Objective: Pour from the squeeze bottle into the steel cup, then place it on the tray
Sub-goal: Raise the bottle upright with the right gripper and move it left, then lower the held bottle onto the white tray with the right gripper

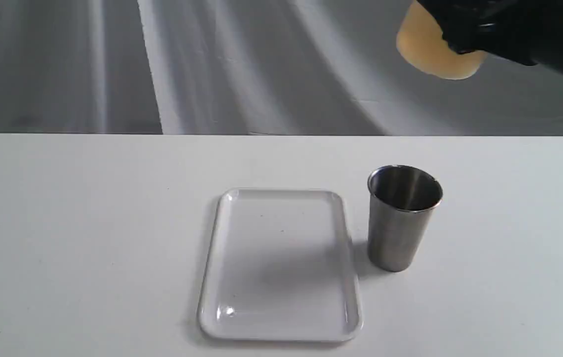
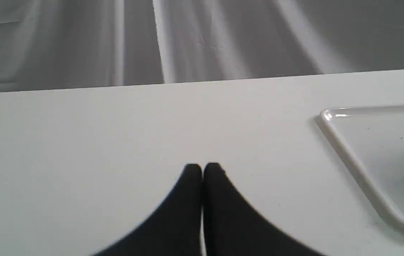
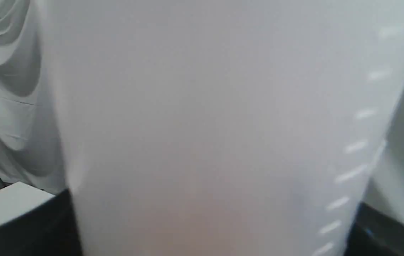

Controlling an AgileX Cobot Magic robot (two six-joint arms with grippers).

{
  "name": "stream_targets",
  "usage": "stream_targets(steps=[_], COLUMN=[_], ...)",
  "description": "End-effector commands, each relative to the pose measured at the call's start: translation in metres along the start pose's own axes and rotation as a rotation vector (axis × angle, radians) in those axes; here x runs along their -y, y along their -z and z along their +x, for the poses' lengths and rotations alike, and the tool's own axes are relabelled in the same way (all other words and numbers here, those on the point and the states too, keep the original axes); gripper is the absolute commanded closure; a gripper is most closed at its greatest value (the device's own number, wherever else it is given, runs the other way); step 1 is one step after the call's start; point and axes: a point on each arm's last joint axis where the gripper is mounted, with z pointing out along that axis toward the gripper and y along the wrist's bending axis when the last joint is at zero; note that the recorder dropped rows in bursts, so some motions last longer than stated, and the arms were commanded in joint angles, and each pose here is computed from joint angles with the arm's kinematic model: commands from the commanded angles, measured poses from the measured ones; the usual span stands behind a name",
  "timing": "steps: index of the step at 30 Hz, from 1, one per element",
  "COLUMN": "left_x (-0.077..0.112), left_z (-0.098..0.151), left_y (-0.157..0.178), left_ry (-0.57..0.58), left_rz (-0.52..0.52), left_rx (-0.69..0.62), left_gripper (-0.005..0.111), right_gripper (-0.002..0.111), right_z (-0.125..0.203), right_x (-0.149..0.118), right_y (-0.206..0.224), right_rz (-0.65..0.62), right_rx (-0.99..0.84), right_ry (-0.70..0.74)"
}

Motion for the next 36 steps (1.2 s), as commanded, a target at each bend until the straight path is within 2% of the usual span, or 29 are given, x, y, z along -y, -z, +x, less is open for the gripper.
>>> stream_targets(steps=[1, 10, 20, 29, 36], left_x=[0.000, 0.000, 0.000, 0.000, 0.000], left_z=[0.001, 0.001, 0.001, 0.001, 0.001], left_y=[0.000, 0.000, 0.000, 0.000, 0.000], left_ry=[0.001, 0.003, 0.001, 0.003, 0.003], left_rz=[0.005, 0.005, 0.005, 0.005, 0.005], left_rx=[0.006, 0.006, 0.006, 0.006, 0.006], left_gripper=[0.107, 0.107, 0.107, 0.107, 0.107], right_gripper=[0.108, 0.108, 0.108, 0.108, 0.108], right_z=[-0.006, 0.004, 0.054, 0.092, 0.131], right_x=[-0.014, -0.037, -0.057, -0.061, -0.054], right_y=[0.001, -0.008, -0.037, -0.060, -0.075], right_rz=[-0.073, -0.171, -0.254, -0.301, -0.255], right_rx=[0.034, 0.003, -0.141, -0.107, -0.158], right_ry=[0.043, 0.062, 0.097, 0.092, 0.153])
